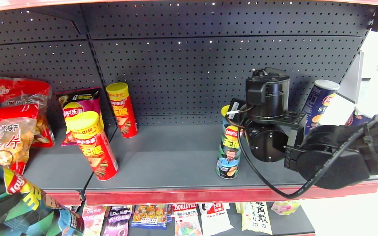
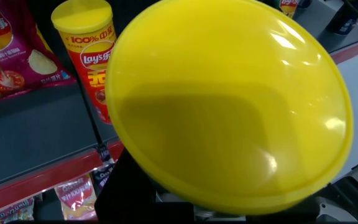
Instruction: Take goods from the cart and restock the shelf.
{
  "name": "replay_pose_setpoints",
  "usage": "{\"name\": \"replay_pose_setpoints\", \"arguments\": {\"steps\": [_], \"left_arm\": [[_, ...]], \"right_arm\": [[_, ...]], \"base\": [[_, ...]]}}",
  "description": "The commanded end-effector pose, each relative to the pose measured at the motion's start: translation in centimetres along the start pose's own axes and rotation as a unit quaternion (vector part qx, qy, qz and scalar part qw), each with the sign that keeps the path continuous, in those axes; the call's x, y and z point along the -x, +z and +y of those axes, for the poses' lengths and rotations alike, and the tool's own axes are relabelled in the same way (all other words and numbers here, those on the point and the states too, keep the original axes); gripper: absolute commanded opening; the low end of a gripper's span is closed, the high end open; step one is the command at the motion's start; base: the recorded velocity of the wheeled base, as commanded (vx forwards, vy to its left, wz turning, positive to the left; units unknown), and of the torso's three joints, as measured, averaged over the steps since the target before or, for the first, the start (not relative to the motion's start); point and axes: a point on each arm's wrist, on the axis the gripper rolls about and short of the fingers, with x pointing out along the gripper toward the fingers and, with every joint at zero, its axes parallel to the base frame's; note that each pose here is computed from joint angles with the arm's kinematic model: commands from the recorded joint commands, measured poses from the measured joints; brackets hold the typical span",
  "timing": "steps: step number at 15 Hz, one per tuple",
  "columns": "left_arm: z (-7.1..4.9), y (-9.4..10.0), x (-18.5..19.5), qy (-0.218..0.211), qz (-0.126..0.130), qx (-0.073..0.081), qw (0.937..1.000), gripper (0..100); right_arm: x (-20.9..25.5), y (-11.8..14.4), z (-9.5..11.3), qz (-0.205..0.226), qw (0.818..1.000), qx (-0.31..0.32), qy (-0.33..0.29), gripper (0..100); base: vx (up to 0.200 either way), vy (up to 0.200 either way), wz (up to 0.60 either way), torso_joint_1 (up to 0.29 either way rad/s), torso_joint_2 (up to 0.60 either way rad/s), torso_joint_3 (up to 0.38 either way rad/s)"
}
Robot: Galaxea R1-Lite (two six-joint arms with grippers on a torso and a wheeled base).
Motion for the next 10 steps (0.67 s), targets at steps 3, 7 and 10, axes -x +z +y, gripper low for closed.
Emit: {"name": "replay_pose_setpoints", "arguments": {"steps": [3, 7, 10], "left_arm": [[0.01, 0.01, -0.01, 0.0, 0.0, 0.0, 1.0, 0], [0.01, 0.01, -0.01, 0.0, 0.0, 0.0, 1.0, 0], [0.01, 0.01, -0.01, 0.0, 0.0, 0.0, 1.0, 0]], "right_arm": [[-0.01, -0.03, 0.09, 0.002, 1.0, 0.0, 0.005, 0], [-0.05, -0.07, 0.09, 0.007, 1.0, 0.0, 0.016, 0], [-0.1, -0.03, 0.09, 0.008, 1.0, 0.0, 0.019, 0]], "base": [[0.0, 0.0, 0.0, 0.0, 0.0, 0.0], [0.0, 0.0, 0.0, 0.0, 0.0, 0.0], [0.0, 0.0, 0.0, 0.0, 0.0, 0.0]]}}
